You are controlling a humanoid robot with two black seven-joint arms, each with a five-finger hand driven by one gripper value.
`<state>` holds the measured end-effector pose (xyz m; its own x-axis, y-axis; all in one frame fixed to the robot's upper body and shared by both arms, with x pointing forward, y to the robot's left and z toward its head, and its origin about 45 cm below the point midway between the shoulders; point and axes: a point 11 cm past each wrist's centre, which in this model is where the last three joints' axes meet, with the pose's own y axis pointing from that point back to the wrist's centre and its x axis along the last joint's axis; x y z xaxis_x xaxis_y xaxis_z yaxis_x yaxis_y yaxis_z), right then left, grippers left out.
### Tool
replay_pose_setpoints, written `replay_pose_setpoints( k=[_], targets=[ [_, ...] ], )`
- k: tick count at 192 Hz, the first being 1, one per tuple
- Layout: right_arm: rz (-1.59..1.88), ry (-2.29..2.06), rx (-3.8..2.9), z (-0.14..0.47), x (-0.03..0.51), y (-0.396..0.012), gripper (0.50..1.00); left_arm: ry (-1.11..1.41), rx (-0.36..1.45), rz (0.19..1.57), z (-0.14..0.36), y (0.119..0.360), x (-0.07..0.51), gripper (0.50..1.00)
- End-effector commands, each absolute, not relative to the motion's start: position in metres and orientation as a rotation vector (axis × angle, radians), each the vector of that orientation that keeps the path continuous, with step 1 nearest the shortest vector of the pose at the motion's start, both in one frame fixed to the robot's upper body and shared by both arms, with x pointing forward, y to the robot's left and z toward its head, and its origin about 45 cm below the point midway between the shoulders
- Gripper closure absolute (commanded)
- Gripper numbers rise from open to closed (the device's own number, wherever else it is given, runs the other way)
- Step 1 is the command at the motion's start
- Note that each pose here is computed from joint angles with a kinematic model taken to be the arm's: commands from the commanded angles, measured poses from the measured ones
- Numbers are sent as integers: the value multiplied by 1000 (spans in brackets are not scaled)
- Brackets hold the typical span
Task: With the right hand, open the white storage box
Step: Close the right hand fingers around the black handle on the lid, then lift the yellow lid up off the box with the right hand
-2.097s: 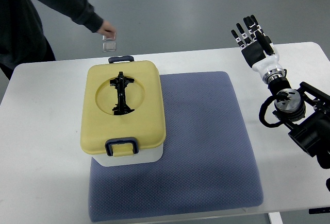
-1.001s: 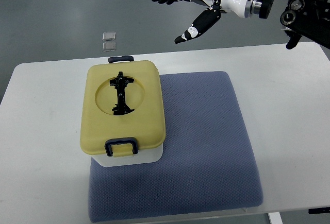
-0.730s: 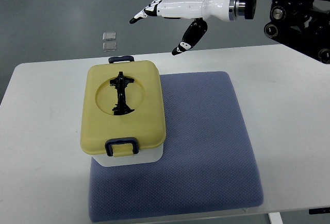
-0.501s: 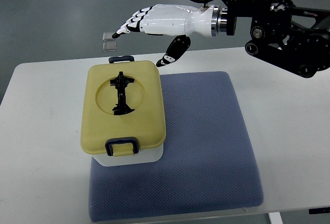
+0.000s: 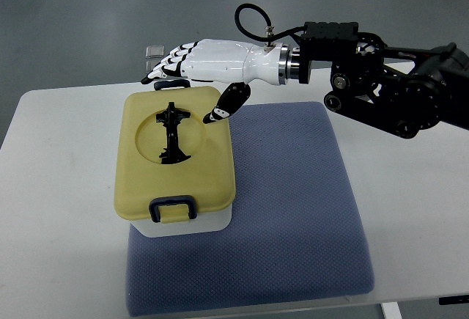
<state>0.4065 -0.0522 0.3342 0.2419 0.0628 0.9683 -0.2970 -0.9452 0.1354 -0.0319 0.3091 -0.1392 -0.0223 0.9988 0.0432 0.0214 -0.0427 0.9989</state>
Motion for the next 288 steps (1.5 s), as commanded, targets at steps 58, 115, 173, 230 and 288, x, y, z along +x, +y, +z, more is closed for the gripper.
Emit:
replay_pose_setpoints(
  k=[58,115,173,230,288],
  targets=[
    [1749,-262,2281,315,402,-27,585,1220,1247,1249,-139,310,-32,500],
    [1756,-292,2309,312,400,-13,609,1220,1247,1249,-139,310,-32,500],
    [1753,-308,2330,307,397,-4,709,1220,1247,1249,-139,310,-32,500],
    [1768,-327,2323,308,398,-4,1000,1220,1247,1249,-139,310,-32,500],
    [1840,-378,2292,340,407,-12,1000,1220,1248,1248,-139,310,-32,500]
  ],
)
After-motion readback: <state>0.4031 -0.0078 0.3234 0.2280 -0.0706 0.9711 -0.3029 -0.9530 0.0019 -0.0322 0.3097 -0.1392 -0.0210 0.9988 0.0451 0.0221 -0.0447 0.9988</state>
